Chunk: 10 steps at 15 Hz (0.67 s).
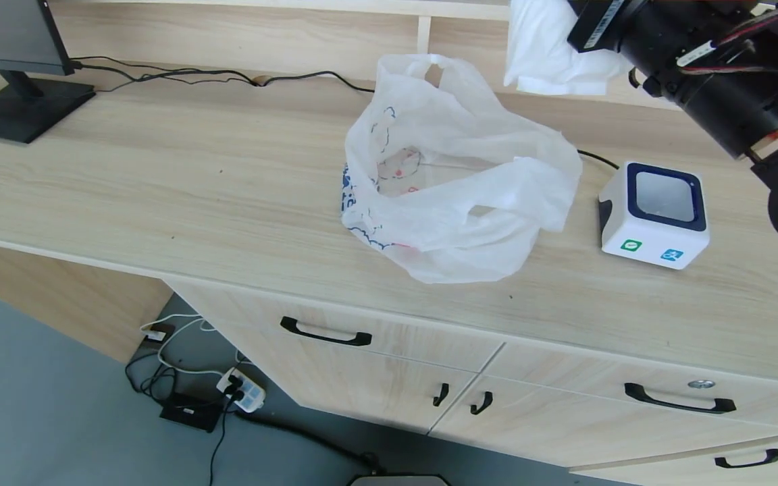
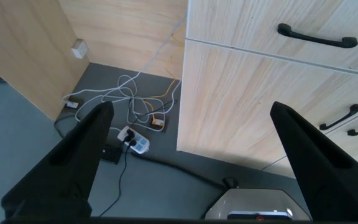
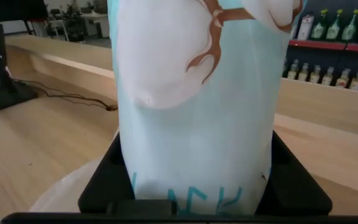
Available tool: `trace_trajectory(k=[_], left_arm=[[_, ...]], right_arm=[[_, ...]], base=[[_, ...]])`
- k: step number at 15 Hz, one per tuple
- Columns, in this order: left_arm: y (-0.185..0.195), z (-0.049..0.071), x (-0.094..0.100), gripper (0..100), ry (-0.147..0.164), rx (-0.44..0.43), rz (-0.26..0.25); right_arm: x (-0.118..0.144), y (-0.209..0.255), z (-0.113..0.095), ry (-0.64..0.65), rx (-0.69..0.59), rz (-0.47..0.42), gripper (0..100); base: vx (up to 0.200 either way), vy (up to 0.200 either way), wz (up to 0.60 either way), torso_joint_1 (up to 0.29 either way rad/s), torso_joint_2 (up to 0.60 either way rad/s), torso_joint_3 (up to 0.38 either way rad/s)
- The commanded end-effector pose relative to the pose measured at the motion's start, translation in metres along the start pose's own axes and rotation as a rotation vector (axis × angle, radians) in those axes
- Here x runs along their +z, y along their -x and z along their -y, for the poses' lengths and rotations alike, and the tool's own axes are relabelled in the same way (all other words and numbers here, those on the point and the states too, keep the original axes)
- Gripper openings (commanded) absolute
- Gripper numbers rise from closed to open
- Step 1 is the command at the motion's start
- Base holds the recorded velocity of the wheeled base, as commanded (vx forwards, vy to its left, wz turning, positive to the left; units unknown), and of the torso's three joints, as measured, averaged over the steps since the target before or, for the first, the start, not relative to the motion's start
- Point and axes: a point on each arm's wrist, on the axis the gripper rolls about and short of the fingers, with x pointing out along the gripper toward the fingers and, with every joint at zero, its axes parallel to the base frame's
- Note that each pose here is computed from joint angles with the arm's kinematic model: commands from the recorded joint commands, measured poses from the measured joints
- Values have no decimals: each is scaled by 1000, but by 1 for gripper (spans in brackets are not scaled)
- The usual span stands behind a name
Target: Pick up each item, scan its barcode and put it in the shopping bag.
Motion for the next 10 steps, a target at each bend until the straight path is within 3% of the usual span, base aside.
trace_trajectory(k=[1, 5, 6, 10], left_arm=[[0, 0, 0, 100, -1, 0, -1], [0, 0, 0, 100, 1, 0, 1], [0, 0, 0, 100, -1, 0, 1], [0, 0, 0, 100, 1, 0, 1]], right_arm=[[-31, -21, -31, -51, 60, -29, 0], [-47, -19, -44, -141, 47, -72, 0], [-62, -16, -52, -172, 61, -118, 0], [-82, -10, -56, -166, 69, -163, 0]], base=[[0, 0, 0, 0, 0, 0], [0, 0, 0, 0, 0, 0], [0, 0, 0, 0, 0, 0], [0, 0, 0, 0, 0, 0]])
